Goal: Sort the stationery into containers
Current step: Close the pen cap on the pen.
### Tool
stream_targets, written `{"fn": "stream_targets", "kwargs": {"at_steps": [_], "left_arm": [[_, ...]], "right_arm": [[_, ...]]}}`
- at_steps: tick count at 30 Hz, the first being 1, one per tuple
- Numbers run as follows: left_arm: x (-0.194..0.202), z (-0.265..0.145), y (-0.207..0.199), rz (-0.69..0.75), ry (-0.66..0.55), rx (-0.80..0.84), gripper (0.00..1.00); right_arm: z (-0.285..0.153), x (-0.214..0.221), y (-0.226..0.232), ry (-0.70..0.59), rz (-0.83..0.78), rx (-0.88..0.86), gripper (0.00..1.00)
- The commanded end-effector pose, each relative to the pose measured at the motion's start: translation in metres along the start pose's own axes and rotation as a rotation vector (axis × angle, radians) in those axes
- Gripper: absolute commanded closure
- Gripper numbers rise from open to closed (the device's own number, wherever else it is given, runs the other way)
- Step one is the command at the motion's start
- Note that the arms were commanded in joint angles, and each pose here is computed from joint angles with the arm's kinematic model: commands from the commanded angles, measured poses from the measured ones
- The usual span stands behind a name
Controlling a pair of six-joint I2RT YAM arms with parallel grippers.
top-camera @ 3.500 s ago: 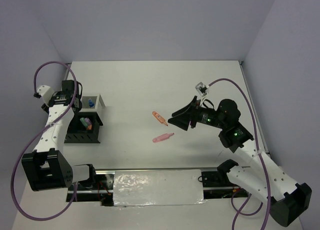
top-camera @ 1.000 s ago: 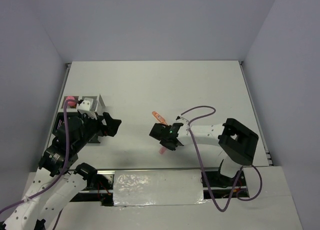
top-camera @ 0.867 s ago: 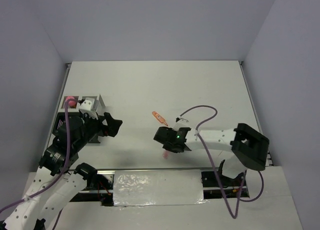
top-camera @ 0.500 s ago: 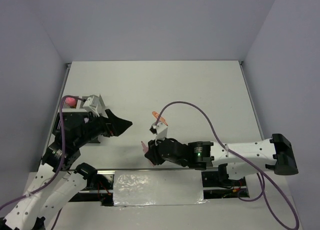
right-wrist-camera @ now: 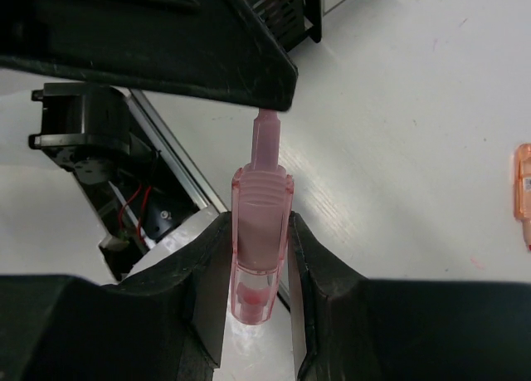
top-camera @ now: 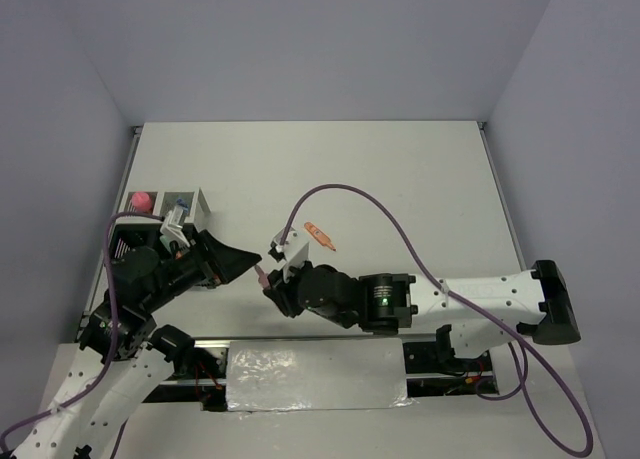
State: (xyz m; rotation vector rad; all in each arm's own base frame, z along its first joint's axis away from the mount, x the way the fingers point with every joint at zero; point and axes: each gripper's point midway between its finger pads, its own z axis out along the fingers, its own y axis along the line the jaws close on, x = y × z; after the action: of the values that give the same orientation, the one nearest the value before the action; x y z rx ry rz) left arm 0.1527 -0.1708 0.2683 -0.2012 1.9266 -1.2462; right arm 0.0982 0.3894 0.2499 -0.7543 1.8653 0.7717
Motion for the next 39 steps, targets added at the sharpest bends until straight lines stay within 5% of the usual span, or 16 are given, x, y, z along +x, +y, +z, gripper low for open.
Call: {"fn": "stream_targets", "kwargs": {"at_steps": [1, 4, 9, 17, 22, 30, 39], "left_arm": [[-0.002, -0.001, -0.023, 0.008, 0.002, 0.117, 0.04], [0.0, 0.004, -0.024, 0.01, 0.011, 0.138, 0.11], [0.006, 0.01, -0.017, 0.014, 0.034, 0.137, 0.46], [0.009, 0.013, -0.014, 0.034, 0.048, 0.14, 0.64], [0.004, 0.015, -0.01, 0.078, 0.035, 0.112, 1.0], [-0.039, -0.003, -0.025, 0.178, -0.133, 0.034, 1.0], [-0.07, -0.003, -0.052, 0.119, -0.247, 0.08, 1.0]], "right_arm": [[0.006, -0.026, 0.004, -0.069, -0.014, 0.027, 1.0], [0.009, -0.035, 0.005, -0.093, -0.014, 0.036, 1.0], [0.014, -0.042, 0.004, -0.093, -0.02, 0.022, 1.0], [0.027, -0.039, 0.002, -0.057, 0.004, -0.013, 1.0], [0.035, -0.034, 0.007, -0.023, -0.011, -0.028, 1.0], [0.029, -0.016, -0.004, -0.033, 0.036, -0.077, 1.0], [0.023, 0.045, -0.008, 0.059, 0.002, -0.162, 0.99]]}}
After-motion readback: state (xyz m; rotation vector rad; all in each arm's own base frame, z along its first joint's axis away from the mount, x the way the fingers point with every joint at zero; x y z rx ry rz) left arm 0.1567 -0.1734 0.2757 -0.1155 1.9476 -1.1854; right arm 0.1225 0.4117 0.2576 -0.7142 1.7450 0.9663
